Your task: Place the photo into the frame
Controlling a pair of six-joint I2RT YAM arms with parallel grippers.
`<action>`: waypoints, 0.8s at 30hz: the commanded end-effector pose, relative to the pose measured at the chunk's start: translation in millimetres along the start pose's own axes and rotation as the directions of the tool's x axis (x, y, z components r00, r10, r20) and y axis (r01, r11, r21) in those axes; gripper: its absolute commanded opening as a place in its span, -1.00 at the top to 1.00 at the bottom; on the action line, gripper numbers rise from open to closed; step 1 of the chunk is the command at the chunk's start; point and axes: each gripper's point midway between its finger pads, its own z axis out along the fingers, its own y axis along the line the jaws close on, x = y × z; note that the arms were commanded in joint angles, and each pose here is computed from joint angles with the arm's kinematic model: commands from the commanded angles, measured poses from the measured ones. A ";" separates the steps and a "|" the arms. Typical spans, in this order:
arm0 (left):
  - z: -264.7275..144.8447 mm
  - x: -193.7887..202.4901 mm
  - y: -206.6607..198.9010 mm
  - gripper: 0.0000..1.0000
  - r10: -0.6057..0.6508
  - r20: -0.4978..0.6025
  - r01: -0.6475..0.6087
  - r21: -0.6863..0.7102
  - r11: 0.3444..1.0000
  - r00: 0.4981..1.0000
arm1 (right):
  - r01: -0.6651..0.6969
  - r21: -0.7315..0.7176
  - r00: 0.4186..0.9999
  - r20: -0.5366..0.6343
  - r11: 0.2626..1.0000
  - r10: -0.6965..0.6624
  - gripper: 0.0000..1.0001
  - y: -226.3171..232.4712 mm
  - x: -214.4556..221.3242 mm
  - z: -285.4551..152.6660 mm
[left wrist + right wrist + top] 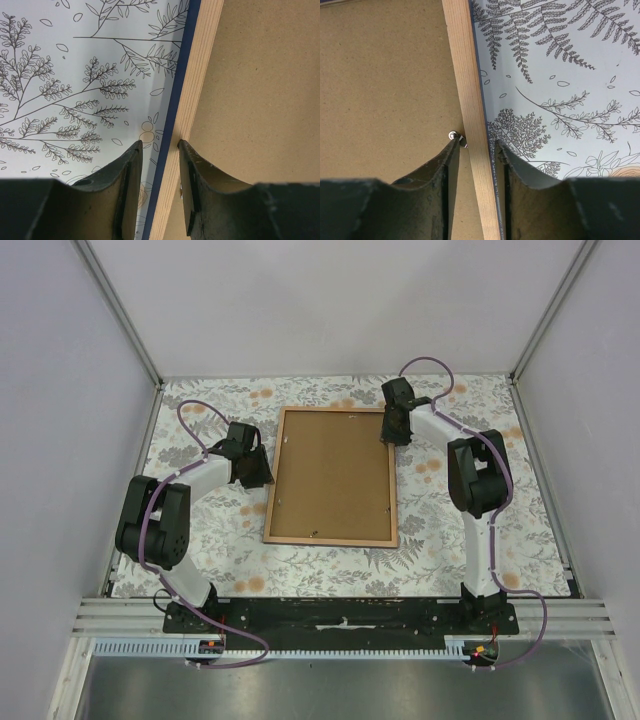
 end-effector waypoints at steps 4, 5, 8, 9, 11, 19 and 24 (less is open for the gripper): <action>0.7 17.3 2.3 0.17 0.026 -0.049 -0.026 -0.007 1.000 0.998 | 0.039 -0.002 0.997 -0.069 0.999 -0.039 0.10 -4.6 24.2 -8.9; 0.9 16.7 2.0 0.17 0.027 -0.046 -0.028 -0.006 1.000 0.999 | 0.038 0.000 0.997 -0.073 0.999 -0.038 0.08 -5.2 26.1 -7.7; 1.8 17.7 2.5 0.17 0.026 -0.049 -0.026 -0.007 1.000 0.998 | 0.034 -0.002 0.997 -0.068 0.999 -0.034 0.07 -6.3 26.6 -8.1; 1.5 16.9 1.8 0.17 0.026 -0.048 -0.026 -0.005 1.000 0.998 | 0.036 -0.002 0.997 -0.068 0.999 -0.036 0.08 -6.5 26.9 -7.8; 1.3 16.8 1.7 0.17 0.026 -0.047 -0.026 -0.005 1.000 0.999 | 0.034 -0.004 0.997 -0.067 0.999 -0.034 0.11 -5.6 26.2 -7.3; 1.1 16.6 2.3 0.17 0.027 -0.047 -0.028 -0.008 1.000 0.999 | 0.026 0.016 0.997 -0.079 1.000 -0.025 0.42 -5.2 23.0 -4.0; 1.4 17.1 2.2 0.17 0.027 -0.049 -0.027 -0.007 1.000 0.998 | 0.027 0.026 0.996 -0.083 0.999 -0.025 0.48 -4.2 20.5 -2.5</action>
